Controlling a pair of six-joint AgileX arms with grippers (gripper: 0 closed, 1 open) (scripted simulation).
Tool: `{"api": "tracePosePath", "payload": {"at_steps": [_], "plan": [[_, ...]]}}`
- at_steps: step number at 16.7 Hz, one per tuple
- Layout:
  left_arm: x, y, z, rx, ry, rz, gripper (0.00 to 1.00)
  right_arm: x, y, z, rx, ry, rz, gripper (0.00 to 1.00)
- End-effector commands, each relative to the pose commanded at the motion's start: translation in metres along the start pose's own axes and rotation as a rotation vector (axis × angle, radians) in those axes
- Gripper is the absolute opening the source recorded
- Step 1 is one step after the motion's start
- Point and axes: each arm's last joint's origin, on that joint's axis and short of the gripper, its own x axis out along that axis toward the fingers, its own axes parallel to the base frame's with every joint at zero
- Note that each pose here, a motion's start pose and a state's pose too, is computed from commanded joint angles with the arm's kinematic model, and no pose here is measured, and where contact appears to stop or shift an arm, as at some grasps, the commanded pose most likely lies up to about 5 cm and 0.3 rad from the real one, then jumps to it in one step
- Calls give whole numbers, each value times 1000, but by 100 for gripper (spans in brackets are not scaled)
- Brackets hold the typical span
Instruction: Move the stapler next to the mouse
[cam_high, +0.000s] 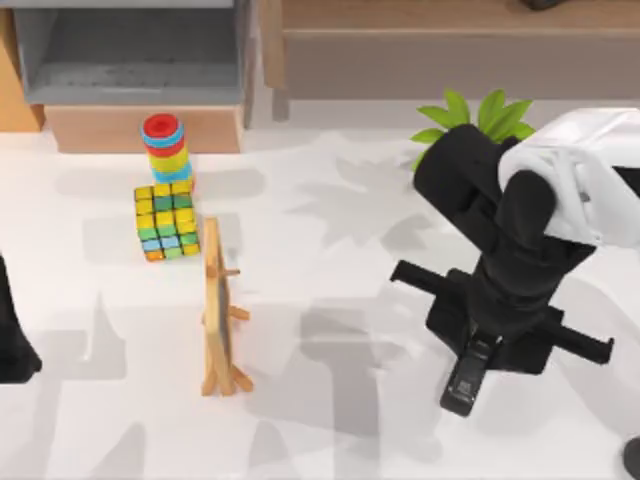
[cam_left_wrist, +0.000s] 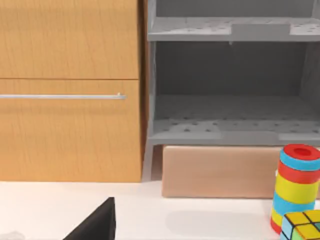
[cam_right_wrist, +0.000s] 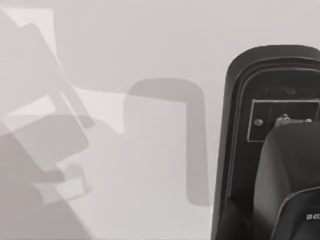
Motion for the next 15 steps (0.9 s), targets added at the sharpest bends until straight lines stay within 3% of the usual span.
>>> {"api": "tracePosePath", "payload": {"at_steps": [5,15], "plan": [[0,0,0,0,0,0,100,-17,-7,30,-74,-17,18,0],[0,0,0,0,0,0,100,-17,-54,111,-300,49,-62,0]]}}
